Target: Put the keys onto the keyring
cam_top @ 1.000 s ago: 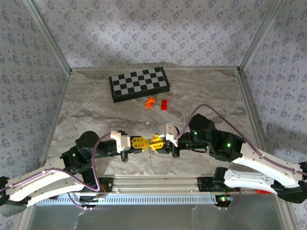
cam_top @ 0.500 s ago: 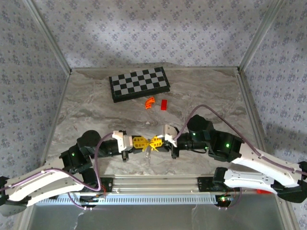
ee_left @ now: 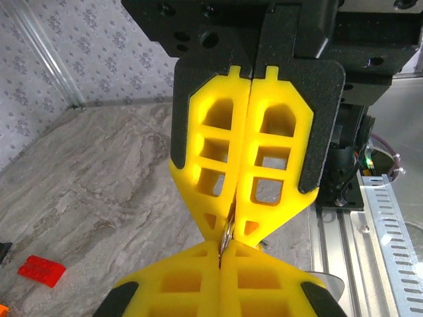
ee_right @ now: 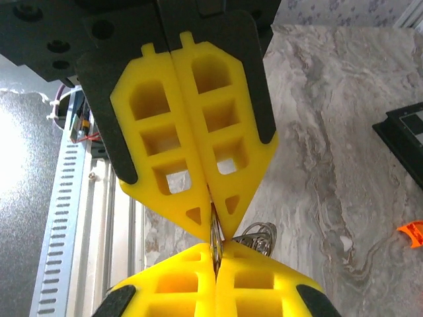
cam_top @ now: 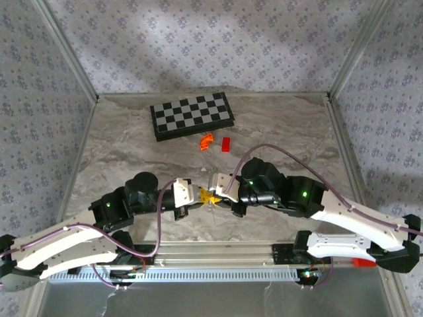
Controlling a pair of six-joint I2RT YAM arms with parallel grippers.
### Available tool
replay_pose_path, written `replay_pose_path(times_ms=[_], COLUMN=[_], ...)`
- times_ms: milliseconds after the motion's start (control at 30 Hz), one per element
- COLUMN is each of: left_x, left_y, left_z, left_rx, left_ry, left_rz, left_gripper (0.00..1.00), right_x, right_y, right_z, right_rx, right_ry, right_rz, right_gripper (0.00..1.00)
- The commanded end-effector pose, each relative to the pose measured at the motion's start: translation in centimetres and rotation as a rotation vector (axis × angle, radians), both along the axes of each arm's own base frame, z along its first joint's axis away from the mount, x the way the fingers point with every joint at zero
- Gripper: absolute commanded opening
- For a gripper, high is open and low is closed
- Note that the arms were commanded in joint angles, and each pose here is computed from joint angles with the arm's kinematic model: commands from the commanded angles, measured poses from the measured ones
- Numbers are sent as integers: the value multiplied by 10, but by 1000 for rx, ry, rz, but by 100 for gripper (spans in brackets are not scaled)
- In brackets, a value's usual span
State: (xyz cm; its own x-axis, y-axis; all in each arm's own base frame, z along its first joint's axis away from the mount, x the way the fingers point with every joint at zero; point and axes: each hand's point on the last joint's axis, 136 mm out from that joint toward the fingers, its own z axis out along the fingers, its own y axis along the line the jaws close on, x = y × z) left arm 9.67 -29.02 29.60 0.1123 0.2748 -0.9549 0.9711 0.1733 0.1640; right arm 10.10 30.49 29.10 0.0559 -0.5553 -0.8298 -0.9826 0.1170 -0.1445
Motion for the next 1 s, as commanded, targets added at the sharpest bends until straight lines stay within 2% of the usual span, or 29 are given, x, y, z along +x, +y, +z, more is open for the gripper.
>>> replay_pose_path(times_ms=[0, 200, 400, 833, 967], left_x=[-7, -25, -35, -36, -30], left_y=[-2, 1, 2, 0, -1], left_z=[42, 68, 79, 73, 66], left_rx=[-174, -313, -372, -362, -315], left_ry=[-46, -53, -46, -28, -29], left_rz=[-33, -129, -184, -189, -159], left_gripper=[0, 0, 0, 0, 0], right_x=[-6, -15, -23, -19, -16], right_y=[5, 3, -4, -4, -4], right_z=[25, 40, 57, 59, 56], right_rx=[72, 168, 271, 284, 265], right_ry=[-33, -29, -27, -34, -35], right_rz=[39, 78, 103, 96, 80], right_gripper=[3, 16, 24, 0, 0])
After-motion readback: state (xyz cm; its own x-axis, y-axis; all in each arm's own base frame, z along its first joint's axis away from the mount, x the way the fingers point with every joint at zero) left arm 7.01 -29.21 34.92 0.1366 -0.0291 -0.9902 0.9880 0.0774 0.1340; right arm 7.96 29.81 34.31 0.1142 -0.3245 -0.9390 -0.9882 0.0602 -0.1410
